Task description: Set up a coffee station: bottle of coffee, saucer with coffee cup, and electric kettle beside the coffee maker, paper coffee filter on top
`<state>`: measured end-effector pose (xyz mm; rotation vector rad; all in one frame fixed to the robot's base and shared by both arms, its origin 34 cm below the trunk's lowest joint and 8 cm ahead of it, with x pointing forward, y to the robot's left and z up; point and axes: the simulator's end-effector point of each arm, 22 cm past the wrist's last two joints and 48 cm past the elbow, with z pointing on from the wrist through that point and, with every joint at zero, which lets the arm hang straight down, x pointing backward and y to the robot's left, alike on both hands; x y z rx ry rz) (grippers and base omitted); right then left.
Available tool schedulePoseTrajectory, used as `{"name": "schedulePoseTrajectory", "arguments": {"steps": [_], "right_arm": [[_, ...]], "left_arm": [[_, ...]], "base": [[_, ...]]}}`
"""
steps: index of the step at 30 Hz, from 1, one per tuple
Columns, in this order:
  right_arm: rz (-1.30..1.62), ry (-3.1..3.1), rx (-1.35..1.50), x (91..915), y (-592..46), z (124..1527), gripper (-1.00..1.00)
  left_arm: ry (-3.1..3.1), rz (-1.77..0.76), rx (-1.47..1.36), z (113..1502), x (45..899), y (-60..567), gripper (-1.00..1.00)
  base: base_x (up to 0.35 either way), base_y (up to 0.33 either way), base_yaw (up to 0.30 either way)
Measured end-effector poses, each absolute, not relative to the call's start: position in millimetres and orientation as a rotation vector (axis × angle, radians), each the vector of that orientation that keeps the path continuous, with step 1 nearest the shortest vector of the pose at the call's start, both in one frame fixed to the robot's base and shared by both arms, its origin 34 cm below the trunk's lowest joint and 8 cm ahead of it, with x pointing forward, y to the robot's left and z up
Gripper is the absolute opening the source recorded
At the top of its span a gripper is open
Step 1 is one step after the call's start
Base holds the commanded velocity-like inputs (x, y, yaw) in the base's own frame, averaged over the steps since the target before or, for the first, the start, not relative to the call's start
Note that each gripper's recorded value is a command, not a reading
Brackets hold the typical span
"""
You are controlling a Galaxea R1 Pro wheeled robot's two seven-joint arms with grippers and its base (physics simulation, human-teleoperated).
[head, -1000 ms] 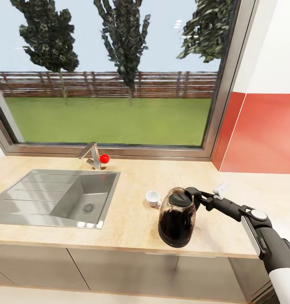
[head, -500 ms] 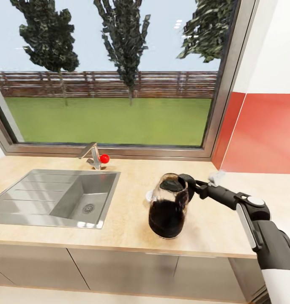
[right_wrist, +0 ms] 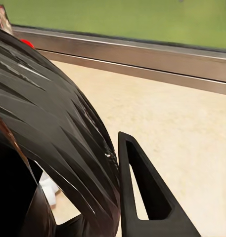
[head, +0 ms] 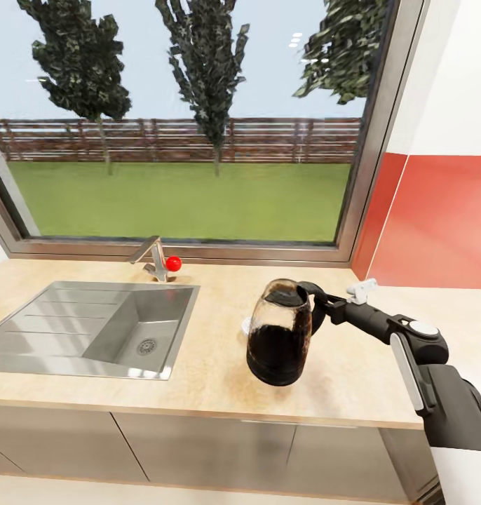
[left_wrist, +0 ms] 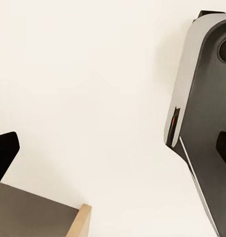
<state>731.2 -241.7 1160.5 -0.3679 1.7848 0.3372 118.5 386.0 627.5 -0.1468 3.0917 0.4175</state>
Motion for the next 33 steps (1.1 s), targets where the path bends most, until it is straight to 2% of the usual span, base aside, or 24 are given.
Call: {"name": "schedulePoseTrajectory", "arguments": {"steps": [10, 18, 33], "right_arm": [[0.34, 1.784, -0.373, 731, -240, 1160, -1.0], [0.342, 1.785, -0.374, 731, -239, 1160, -1.0], [0.361, 1.791, -0.434, 727, -217, 1154, -1.0]], "left_arm": [[3.09, 0.427, -0.152, 628, 119, 390, 1.0], [3.089, 0.421, -0.154, 627, 120, 387, 1.0], [3.008, 0.423, -0.164, 628, 154, 391, 1.0]], "base": [[-0.032, 0.0, 0.0], [-0.295, 0.034, 0.0], [-0.279, 0.209, 0.0]]}}
